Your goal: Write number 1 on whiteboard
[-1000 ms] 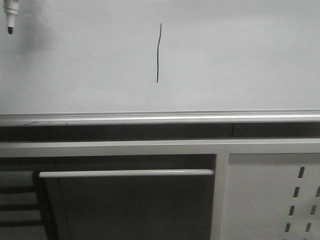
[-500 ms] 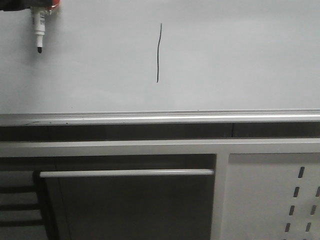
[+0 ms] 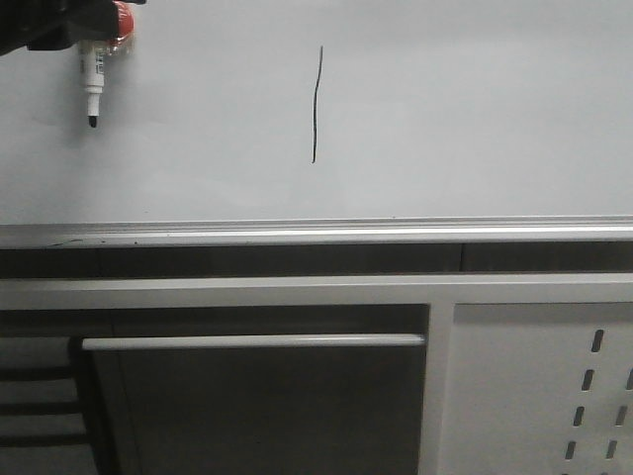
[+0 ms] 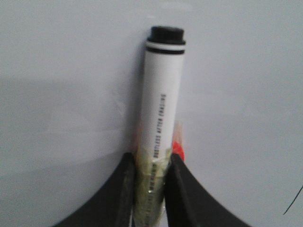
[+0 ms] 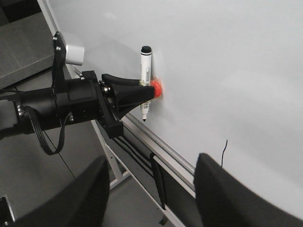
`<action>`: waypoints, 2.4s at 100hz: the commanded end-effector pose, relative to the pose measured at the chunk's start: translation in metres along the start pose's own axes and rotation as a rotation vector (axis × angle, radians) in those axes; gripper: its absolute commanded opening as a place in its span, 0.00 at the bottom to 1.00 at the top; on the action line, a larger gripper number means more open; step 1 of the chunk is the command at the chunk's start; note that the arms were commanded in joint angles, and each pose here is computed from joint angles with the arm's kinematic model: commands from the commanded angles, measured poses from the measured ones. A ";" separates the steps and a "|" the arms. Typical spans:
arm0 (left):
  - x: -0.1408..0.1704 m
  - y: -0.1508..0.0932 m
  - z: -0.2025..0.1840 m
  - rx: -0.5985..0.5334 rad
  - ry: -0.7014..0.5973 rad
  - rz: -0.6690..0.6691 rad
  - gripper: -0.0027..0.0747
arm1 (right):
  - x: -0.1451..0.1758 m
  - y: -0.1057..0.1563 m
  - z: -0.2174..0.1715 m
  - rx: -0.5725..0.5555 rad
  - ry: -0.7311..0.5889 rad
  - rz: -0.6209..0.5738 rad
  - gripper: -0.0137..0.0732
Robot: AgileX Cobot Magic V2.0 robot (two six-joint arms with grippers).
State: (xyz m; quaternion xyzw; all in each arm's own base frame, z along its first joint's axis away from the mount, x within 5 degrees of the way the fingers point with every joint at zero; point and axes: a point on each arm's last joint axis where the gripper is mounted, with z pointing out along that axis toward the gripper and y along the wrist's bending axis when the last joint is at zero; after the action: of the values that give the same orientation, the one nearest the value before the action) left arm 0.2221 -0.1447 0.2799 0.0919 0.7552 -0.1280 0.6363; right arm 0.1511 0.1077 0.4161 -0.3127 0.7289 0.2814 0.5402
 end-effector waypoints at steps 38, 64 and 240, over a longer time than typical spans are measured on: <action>-0.021 0.006 0.001 -0.074 -0.135 -0.031 0.37 | -0.014 0.000 -0.008 0.035 -0.085 0.002 0.58; -0.019 0.005 0.000 -0.054 -0.111 -0.033 0.65 | -0.014 0.000 -0.008 0.035 -0.085 0.002 0.58; 0.026 0.047 -0.210 0.460 -0.308 0.006 0.01 | 0.172 0.040 -0.104 0.243 -0.406 0.024 0.10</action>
State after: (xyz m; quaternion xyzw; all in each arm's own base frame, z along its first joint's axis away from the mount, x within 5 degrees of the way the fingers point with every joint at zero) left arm 0.0369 -0.0423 0.2740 0.2486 0.6203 -0.2992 0.6811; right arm 0.0192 0.0350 0.2698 -0.2183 0.6675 0.2459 0.6681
